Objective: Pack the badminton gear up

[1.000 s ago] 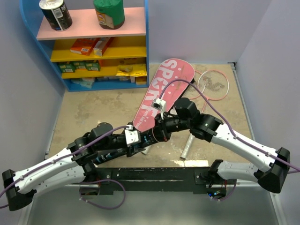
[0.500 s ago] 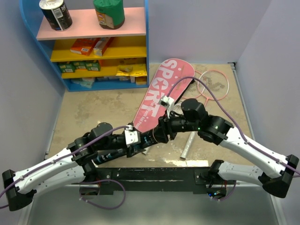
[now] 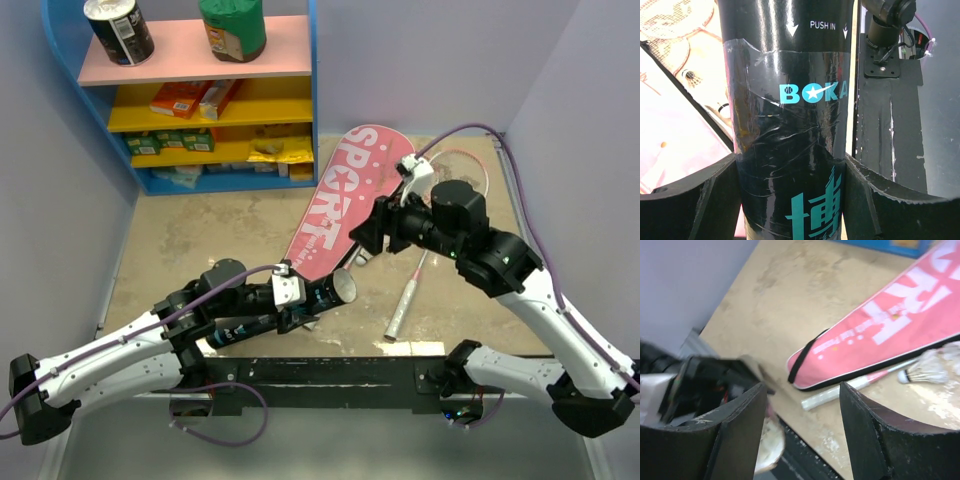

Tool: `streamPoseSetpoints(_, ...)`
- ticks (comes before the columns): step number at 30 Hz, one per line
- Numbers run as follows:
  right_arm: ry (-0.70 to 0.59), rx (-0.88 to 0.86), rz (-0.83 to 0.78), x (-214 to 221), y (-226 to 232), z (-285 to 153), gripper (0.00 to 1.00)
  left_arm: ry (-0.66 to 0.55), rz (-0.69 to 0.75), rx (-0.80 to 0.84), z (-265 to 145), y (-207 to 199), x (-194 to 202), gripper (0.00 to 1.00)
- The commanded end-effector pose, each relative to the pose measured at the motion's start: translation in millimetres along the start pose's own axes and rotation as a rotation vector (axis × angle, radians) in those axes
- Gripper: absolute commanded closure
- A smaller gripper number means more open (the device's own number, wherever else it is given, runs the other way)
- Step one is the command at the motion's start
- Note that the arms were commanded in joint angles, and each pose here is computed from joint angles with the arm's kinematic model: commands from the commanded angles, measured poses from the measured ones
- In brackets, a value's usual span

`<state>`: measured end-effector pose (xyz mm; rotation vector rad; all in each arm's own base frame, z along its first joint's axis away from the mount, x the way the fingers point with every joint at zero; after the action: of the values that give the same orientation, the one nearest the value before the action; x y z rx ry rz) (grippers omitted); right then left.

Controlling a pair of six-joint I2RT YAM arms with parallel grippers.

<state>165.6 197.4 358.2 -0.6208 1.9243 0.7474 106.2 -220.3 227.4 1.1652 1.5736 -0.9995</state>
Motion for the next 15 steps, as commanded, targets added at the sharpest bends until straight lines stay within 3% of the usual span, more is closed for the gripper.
streamPoseSetpoints(1, -0.014, 0.224, 0.02, -14, -39, 9, 0.36, -0.077, 0.028, 0.025, -1, -4, -20, 1.0)
streamPoseSetpoints(7, 0.114, 0.356, 0.061, 15, -100, 56, 0.39, -0.079, 0.027, 0.026, -2, -4, -20, 1.0)
streamPoseSetpoints(15, 0.253, 0.347, 0.051, 51, -138, 102, 0.38, -0.08, 0.024, 0.033, -1, -5, -20, 1.0)
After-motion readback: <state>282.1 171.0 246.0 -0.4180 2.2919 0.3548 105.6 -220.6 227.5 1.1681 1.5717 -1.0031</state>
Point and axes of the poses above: each gripper's point midway between its finger pads, its own z axis out along the fingers, its own y axis along the line the jaws close on, x = y × z, the point moved 6 cm from there along -z, back along the fingers, and after that the axes turned 12 degrees about -z, right-handed, at the moved point
